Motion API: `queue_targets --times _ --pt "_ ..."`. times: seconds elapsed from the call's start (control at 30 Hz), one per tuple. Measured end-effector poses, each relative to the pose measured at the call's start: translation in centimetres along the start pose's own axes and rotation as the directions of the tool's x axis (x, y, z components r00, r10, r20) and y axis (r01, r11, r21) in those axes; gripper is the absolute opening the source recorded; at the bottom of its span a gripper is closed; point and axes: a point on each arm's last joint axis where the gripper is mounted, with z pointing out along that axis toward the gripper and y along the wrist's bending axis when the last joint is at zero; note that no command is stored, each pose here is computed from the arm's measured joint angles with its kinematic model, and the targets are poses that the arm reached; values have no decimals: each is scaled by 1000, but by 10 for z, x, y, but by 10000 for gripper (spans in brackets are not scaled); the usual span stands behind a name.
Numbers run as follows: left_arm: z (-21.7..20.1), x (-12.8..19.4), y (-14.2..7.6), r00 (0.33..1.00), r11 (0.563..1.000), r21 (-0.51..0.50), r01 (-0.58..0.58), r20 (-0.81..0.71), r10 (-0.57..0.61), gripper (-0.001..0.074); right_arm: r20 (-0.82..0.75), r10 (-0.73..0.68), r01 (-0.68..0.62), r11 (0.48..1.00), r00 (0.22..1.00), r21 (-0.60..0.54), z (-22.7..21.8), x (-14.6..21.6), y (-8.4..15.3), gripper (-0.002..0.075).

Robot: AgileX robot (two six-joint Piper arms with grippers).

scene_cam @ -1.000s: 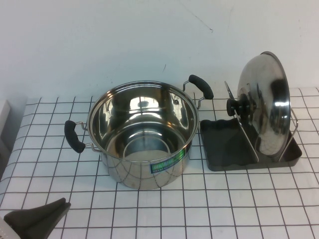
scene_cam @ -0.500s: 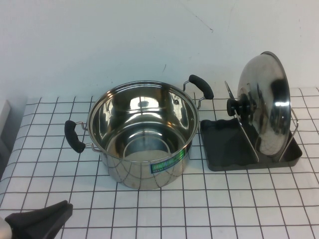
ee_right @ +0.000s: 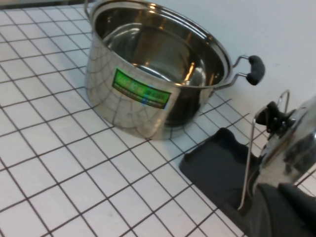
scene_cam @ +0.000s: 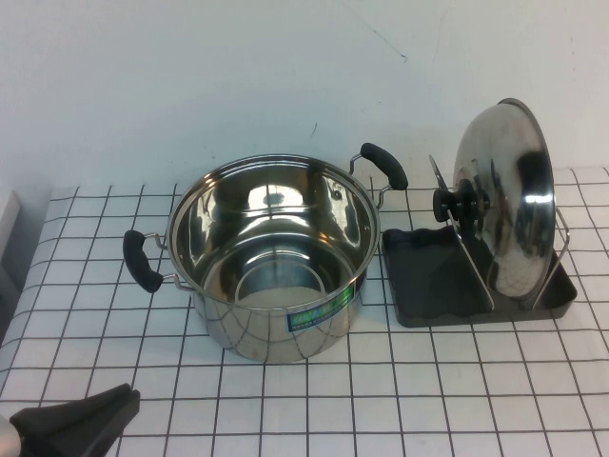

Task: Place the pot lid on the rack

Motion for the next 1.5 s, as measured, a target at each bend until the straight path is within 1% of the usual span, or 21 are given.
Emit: queue_targets --times 0.17,0.57,0.63,0.73,0.77,0.9,1.07,1.23,1.37,1.5 --pt "0 0 0 1000 1000 0 2 0 -2 -1 3 -3 3 999 1000 -45 -1 0 5 0" --pt "0 1 0 1000 1000 0 -1 -2 1 -2 3 -3 3 999 1000 -52 -1 0 5 0" --pt "0 1 1 1000 1000 -9 8 16 -8 -2 3 -3 3 999 1000 -52 -1 0 5 0" --pt "-1 1 6 995 998 -60 26 99 -20 -2 3 -3 3 999 1000 -54 -1 0 5 0" --pt "-3 0 9 990 996 -92 20 141 -7 -2 3 -3 3 999 1000 -55 -1 0 6 0" --pt "-13 1 18 973 980 -198 -8 224 53 -2 3 -3 3 998 1000 -56 -1 0 6 0" --pt "-27 17 26 958 939 -342 -17 264 114 -2 3 -3 3 998 1000 -56 -1 0 6 0" --pt "-34 41 31 951 892 -452 -11 271 150 -2 3 -3 3 998 1000 -56 -1 0 6 0" --pt "-32 62 32 972 874 -485 25 217 93 -2 3 -3 3 998 1000 -56 -1 0 6 0" --pt "-32 76 30 989 876 -479 61 148 12 -2 3 -3 3 998 1000 -56 -1 0 6 0"
